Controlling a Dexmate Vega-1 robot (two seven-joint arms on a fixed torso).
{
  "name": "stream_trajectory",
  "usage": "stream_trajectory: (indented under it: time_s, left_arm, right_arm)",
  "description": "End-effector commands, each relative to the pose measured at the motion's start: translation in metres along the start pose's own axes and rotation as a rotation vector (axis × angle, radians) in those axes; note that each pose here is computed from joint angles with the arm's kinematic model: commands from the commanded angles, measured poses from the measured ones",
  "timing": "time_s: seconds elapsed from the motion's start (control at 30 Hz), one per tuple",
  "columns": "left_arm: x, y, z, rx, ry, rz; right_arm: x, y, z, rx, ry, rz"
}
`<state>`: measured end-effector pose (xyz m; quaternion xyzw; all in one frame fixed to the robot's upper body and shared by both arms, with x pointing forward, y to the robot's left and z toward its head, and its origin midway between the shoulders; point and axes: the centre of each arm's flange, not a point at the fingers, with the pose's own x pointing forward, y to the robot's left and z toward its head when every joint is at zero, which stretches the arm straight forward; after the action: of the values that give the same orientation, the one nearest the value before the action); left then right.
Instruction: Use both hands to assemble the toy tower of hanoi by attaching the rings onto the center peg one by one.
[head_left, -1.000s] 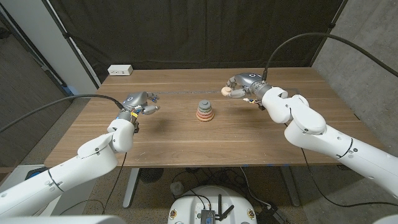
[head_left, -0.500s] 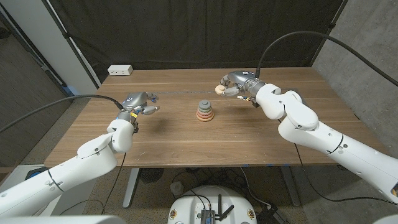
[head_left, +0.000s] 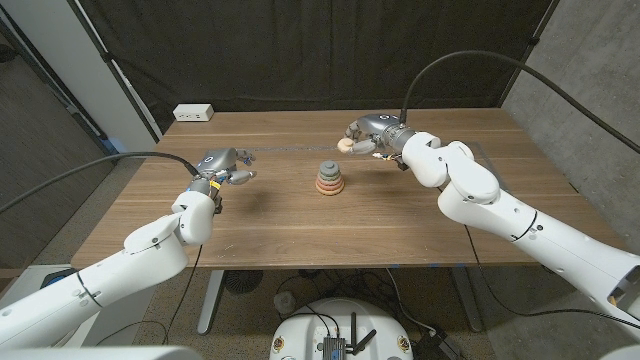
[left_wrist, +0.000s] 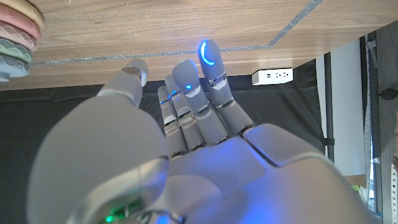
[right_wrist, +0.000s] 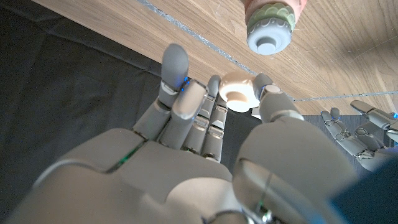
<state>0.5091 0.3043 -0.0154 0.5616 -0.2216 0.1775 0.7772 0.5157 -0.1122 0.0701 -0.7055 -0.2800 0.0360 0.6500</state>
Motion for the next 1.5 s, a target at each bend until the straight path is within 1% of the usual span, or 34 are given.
stream_trajectory:
  time_s: [0.03,0.13,0.47,0.63,0.8,1.1,1.23,1.5]
  left_arm:
    - [0.0,0.0,0.001,0.001,0.001,-0.005]
    - [0.001,-0.001,0.002,-0.002,-0.003,-0.006]
    - [0.003,-0.001,0.003,0.001,-0.005,-0.006]
    - [0.004,-0.002,0.002,-0.001,-0.003,-0.007]
    - [0.004,-0.002,0.001,0.002,0.002,-0.011]
    - [0.006,-0.002,-0.003,0.001,0.011,-0.009]
    - [0.007,-0.002,-0.004,0.001,0.012,-0.008]
    - [0.008,-0.001,-0.006,0.004,0.016,-0.009]
  right_arm:
    - [0.012,0.001,0.009,-0.014,-0.025,0.021]
    - [0.016,0.001,0.012,-0.017,-0.032,0.028]
    - [0.022,0.0,0.019,-0.032,-0.036,0.034]
    - [0.027,-0.001,0.022,-0.036,-0.039,0.043]
    - [0.035,0.003,0.025,-0.038,-0.044,0.062]
    - [0.045,0.006,0.029,-0.036,-0.052,0.08]
    - [0.049,0.009,0.029,-0.055,-0.042,0.09]
    - [0.054,0.015,0.031,-0.055,-0.039,0.113]
